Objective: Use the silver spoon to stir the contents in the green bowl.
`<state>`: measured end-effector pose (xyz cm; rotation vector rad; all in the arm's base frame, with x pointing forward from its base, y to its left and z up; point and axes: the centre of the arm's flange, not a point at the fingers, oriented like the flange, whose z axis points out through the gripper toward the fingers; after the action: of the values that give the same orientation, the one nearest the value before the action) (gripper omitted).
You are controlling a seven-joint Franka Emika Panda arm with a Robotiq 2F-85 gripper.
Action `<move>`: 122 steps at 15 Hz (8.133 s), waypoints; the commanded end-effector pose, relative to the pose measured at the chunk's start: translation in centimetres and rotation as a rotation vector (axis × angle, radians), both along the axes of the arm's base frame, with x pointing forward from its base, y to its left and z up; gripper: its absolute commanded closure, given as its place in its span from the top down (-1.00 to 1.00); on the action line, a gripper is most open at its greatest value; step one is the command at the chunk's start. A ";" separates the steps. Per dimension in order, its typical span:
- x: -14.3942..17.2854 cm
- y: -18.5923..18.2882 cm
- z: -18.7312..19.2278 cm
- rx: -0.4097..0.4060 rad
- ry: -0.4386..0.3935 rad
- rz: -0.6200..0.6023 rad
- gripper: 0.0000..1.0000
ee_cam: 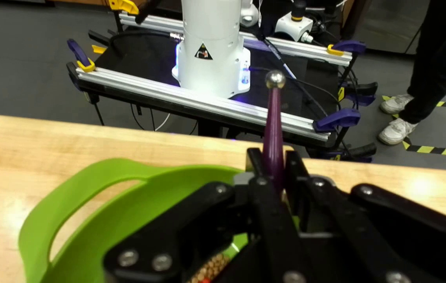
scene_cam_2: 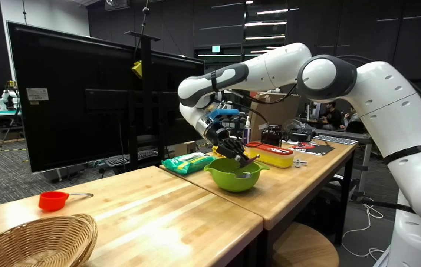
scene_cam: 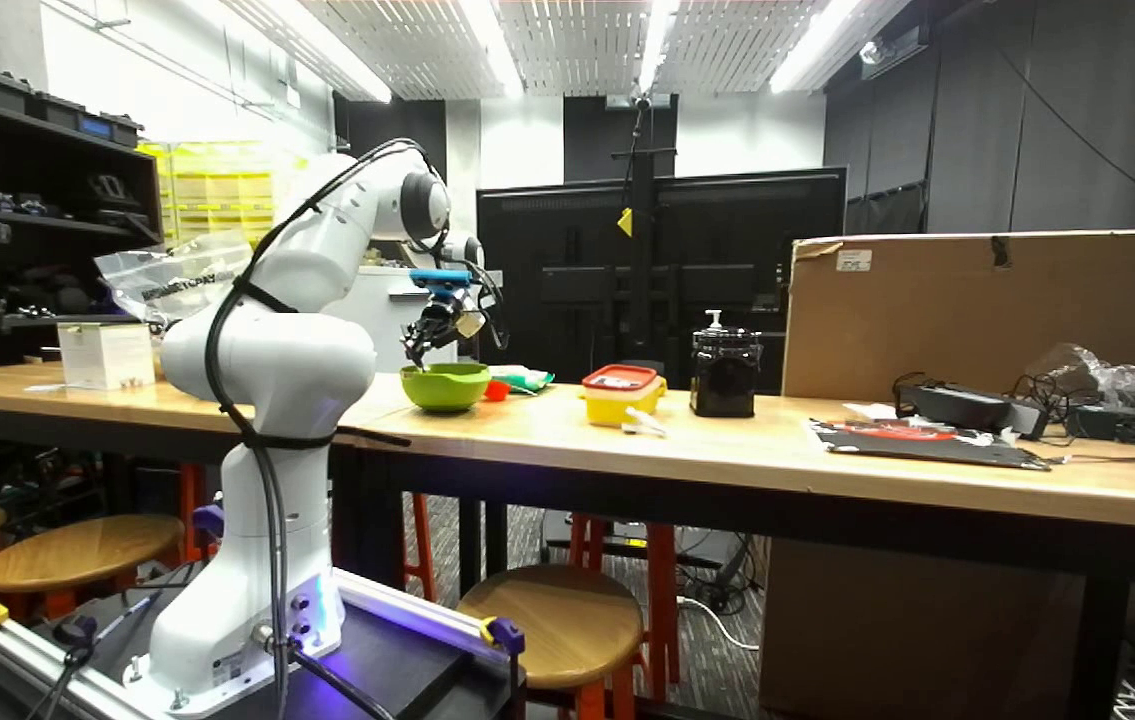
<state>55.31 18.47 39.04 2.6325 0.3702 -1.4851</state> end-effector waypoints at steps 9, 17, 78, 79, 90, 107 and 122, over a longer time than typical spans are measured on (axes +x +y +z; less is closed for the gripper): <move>-5.9 -3.0 3.6 -0.086 0.267 -0.012 -0.93; -5.9 -4.1 2.5 -0.093 0.366 0.003 -0.93; 9.1 0.9 -3.1 0.058 0.324 0.291 -0.93; 8.8 1.4 -2.9 0.063 0.318 0.299 -0.93; 5.7 3.5 -2.8 0.121 0.273 0.307 -0.93; 1.7 -1.4 -2.3 0.132 0.217 0.044 -0.93; 0.7 -4.7 -6.5 0.125 0.370 -0.050 -0.93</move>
<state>61.35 15.30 34.02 2.5278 0.4143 -1.9426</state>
